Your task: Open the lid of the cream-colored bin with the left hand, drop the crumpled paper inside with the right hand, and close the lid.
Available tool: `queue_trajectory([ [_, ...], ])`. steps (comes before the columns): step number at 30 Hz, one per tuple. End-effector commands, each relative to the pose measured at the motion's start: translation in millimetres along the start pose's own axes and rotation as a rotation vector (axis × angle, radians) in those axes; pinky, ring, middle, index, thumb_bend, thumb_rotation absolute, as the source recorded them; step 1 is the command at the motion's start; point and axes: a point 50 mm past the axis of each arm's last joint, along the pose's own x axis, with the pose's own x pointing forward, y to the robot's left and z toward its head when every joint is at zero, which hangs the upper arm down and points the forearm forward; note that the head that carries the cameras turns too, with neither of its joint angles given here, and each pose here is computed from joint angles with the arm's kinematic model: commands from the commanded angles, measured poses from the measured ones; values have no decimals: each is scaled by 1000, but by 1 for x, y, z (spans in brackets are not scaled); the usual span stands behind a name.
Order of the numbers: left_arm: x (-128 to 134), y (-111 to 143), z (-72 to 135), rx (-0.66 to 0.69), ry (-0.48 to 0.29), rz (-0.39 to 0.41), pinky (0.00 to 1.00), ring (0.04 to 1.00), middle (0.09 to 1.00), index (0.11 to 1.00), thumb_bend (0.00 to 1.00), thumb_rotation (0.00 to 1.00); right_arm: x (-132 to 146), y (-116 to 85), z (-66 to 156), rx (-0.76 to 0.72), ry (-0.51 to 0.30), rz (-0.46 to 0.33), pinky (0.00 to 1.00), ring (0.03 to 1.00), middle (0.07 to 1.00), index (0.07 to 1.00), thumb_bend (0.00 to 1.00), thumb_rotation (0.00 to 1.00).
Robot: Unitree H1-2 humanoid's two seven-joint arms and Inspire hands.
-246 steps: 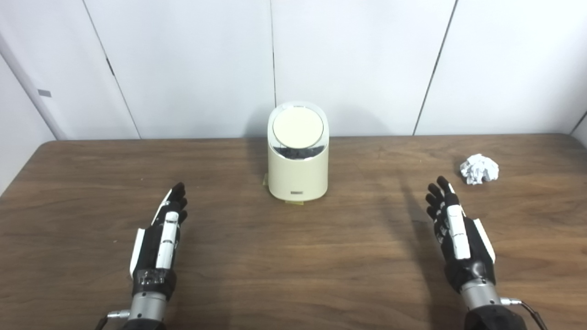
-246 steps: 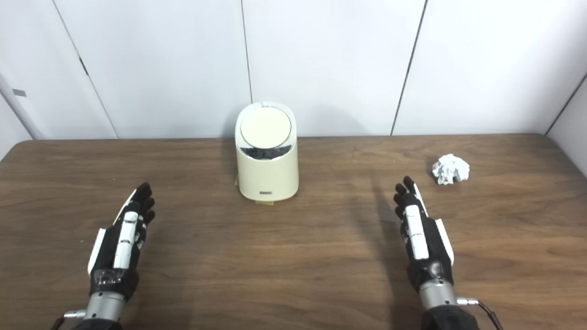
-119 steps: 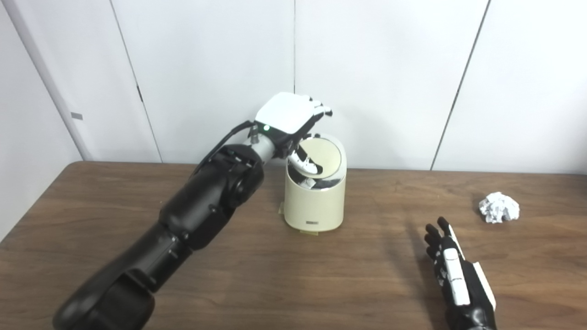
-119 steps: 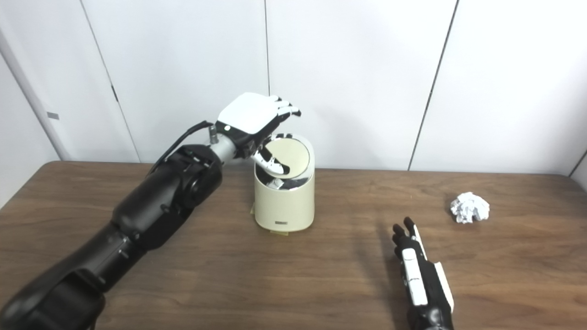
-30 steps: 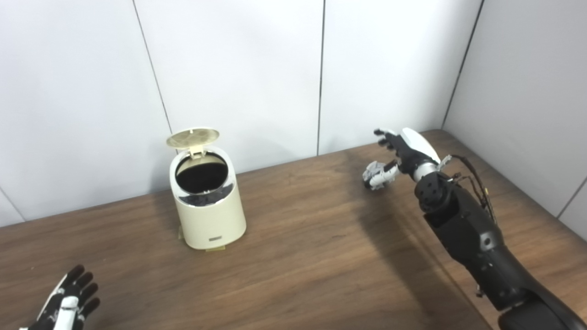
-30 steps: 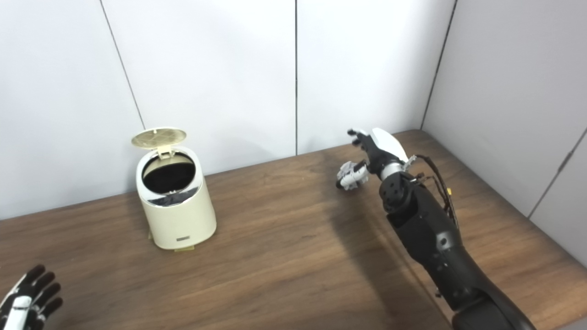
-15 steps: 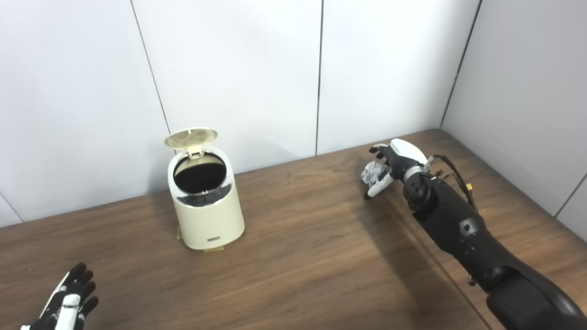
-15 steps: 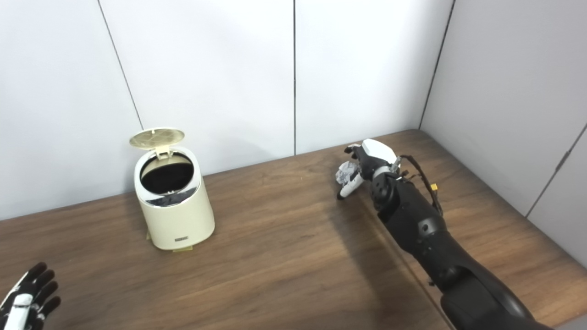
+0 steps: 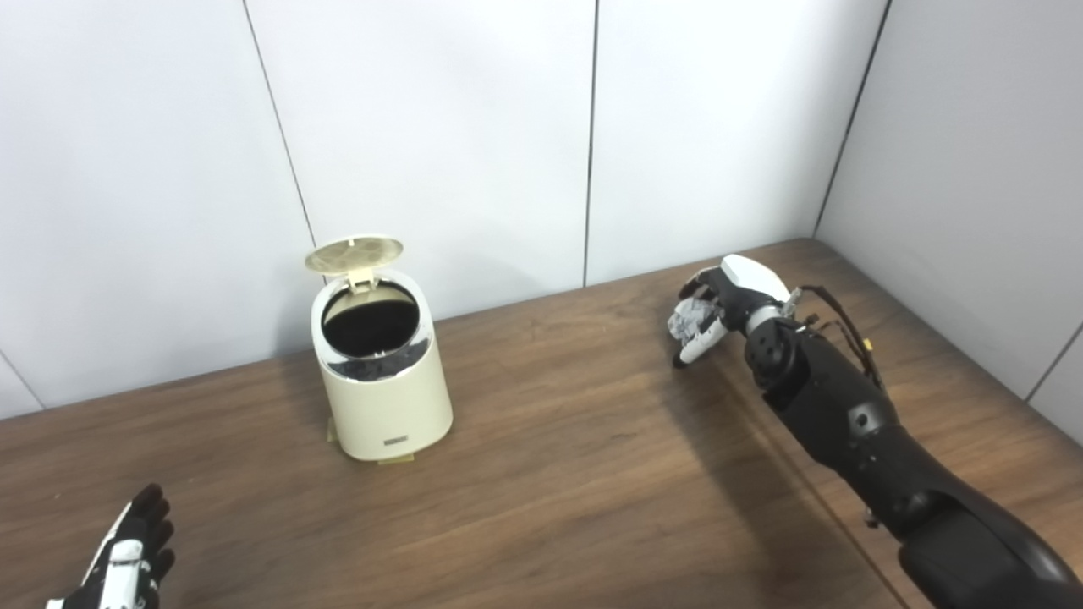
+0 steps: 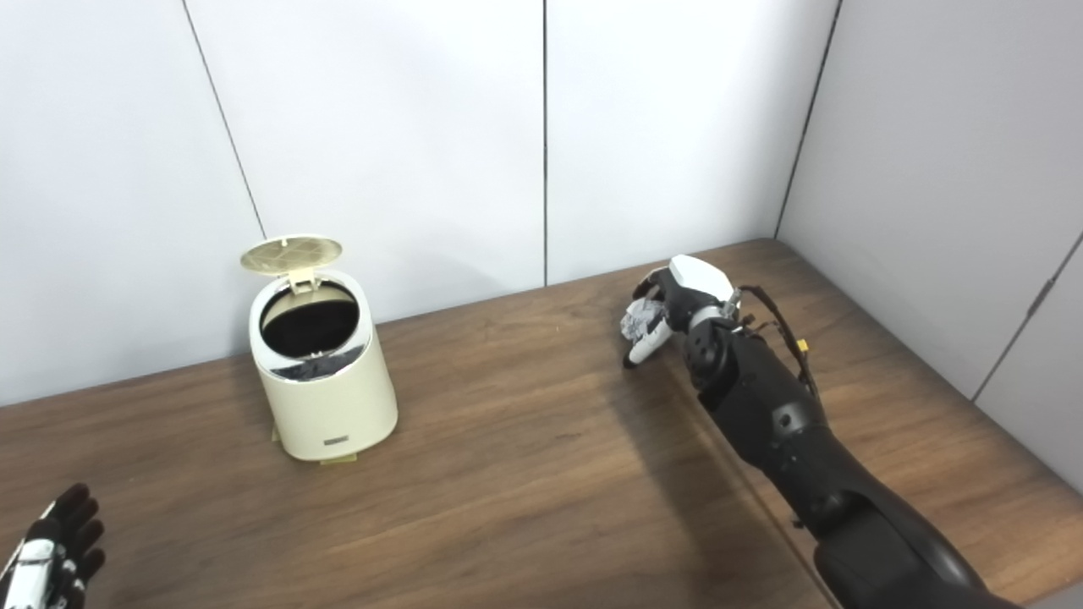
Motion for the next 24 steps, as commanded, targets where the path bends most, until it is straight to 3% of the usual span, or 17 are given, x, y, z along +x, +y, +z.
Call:
queue_trajectory([
  [1, 4, -4, 17, -10, -73, -4, 1000, 984, 968, 987, 395, 901, 4, -28, 6, 1, -31, -103, 340, 416, 506, 505, 505, 0],
  [10, 3, -6, 19, -22, -76, -1, 1000, 998, 983, 1000, 359, 939, -4, -29, 9, 28, -66, -167, 303, 406, 493, 514, 497, 0],
  [14, 3, -5, 18, -26, -79, -14, 1000, 1000, 997, 1000, 348, 957, -17, -33, 25, 78, -184, -230, 297, 401, 490, 520, 495, 0],
  [18, 3, -7, 14, -34, -75, -30, 1000, 1000, 1000, 1000, 355, 979, -39, -35, 52, 63, -311, -275, 436, 424, 479, 496, 504, 0],
  [24, 4, -6, 4, -5, -68, -47, 1000, 1000, 1000, 1000, 344, 994, -90, -36, 107, 83, -529, -293, 379, 390, 502, 513, 500, 0],
])
